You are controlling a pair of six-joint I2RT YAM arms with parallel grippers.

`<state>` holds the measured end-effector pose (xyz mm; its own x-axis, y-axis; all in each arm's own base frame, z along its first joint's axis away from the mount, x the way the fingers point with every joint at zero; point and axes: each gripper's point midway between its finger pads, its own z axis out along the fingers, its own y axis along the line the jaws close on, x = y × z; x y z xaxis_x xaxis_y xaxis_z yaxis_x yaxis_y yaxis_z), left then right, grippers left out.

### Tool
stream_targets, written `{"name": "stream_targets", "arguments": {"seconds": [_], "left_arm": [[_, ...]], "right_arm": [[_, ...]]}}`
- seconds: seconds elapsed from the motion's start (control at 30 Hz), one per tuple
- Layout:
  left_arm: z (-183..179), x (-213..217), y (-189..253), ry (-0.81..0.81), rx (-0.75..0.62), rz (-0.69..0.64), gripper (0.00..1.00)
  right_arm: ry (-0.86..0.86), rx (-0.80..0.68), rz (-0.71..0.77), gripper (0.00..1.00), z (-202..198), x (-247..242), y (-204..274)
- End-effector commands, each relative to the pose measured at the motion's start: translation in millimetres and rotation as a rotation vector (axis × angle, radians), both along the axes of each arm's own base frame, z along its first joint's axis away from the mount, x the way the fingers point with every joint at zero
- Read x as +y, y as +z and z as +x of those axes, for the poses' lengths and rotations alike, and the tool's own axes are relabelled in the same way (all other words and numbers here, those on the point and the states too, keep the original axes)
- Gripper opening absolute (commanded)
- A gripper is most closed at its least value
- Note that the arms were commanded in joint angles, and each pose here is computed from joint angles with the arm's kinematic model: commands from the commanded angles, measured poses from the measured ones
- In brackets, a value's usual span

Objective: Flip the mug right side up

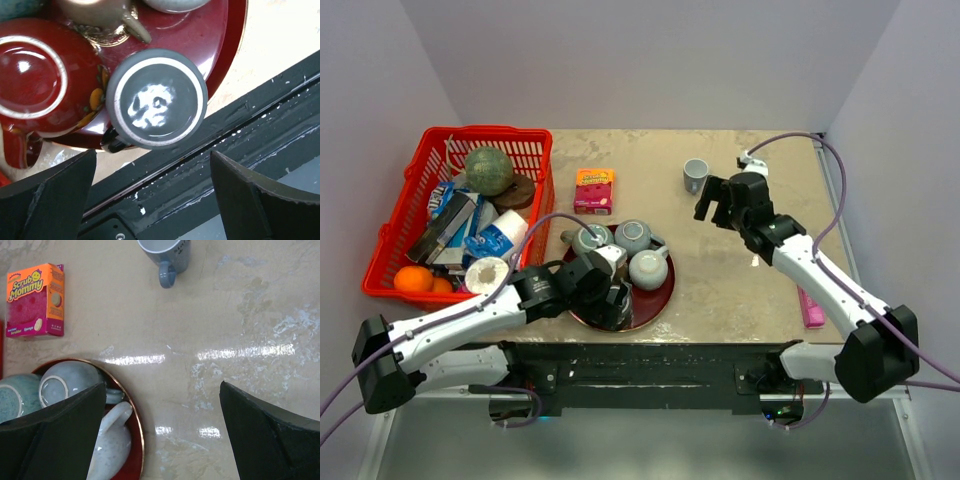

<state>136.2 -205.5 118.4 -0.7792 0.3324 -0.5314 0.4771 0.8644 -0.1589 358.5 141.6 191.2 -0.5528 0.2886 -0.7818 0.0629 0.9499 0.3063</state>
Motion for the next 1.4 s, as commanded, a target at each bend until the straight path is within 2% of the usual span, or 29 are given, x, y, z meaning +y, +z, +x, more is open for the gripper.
{"name": "stream_targets", "arguments": {"seconds": [0.0,0.23,0.6,0.7,0.73,0.83,1.07,1.37], "left_arm": [[1.7,-14.4,0.6,-0.075,-0.015,-0.018,0.99],[-5.7,-24.5,-17.2,-0.142,0.055,0.006,0.99],[0.1,-23.7,-30.8,-0.118,0.066,0.062,0.99],[-1.3,-29.7,-29.0,-0.120,0.069,0.025,0.91],[-2.7,-31.8,-28.0,-0.124,0.073,0.011,0.84],[-2.9,-41.3,-21.4,-0.121,0.064,-0.035,0.74],[-0.7,-43.8,-26.6,-0.100,0.049,-0.043,0.64],[8.9,-24.4,-44.6,-0.023,-0.007,0.070,0.47]], "right_arm": [[0.010,0.002,0.023,0.99,-16.9,-2.9,6.5],[0.020,-0.014,0.013,0.99,-29.3,-10.0,16.6],[0.028,-0.011,0.015,0.99,-45.7,-15.6,19.6],[0.022,-0.011,0.011,0.99,-50.7,-19.6,20.7],[0.015,-0.017,0.010,0.99,-51.8,-21.5,22.3],[0.006,-0.022,0.012,0.99,-57.4,-25.4,22.7],[-0.016,-0.015,0.009,0.99,-67.5,-33.4,16.7],[-0.016,-0.004,0.016,0.98,-70.1,-33.1,12.2]]}}
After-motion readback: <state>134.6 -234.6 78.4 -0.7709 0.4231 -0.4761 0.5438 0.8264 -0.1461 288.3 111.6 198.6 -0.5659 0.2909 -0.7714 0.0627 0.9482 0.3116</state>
